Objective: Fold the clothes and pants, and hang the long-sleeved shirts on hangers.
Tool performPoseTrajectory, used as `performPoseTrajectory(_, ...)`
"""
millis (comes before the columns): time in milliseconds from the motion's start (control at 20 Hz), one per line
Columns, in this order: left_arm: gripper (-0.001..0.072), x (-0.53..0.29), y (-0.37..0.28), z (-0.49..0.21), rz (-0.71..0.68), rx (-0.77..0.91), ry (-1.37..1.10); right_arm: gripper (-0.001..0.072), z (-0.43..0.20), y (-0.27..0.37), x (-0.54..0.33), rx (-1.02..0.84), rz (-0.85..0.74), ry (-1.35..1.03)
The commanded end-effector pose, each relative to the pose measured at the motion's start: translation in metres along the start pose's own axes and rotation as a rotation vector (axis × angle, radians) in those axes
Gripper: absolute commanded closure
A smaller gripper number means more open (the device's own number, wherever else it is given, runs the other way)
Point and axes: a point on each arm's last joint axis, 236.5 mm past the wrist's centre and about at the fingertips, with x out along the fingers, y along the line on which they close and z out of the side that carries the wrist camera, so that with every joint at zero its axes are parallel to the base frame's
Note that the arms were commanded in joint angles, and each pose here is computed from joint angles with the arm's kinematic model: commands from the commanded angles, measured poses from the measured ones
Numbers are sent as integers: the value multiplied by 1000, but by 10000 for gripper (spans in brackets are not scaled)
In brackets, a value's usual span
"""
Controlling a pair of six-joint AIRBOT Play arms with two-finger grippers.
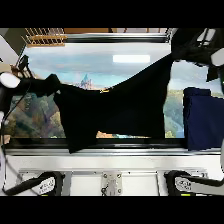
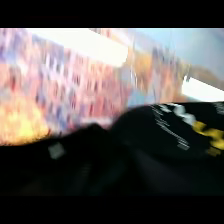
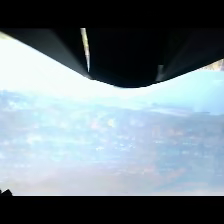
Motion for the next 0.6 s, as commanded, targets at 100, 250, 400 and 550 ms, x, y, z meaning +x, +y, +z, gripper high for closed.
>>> performPoseTrajectory(100, 26, 21, 16, 68, -6, -27, -15, 122, 14, -11, 10, 78, 7, -51)
performPoseTrajectory(250, 26, -1, 63, 50, 106, 18, 39, 303, 5, -17, -37, 46, 1, 23)
performPoseTrajectory(400, 26, 1, 127, -17, 188, -102, 154, 303, -36, -6, -77, 5, 18, 126)
performPoseTrajectory(550, 26, 21, 178, -98, 235, -244, 286, 304, -93, 14, -101, 14, 52, 215)
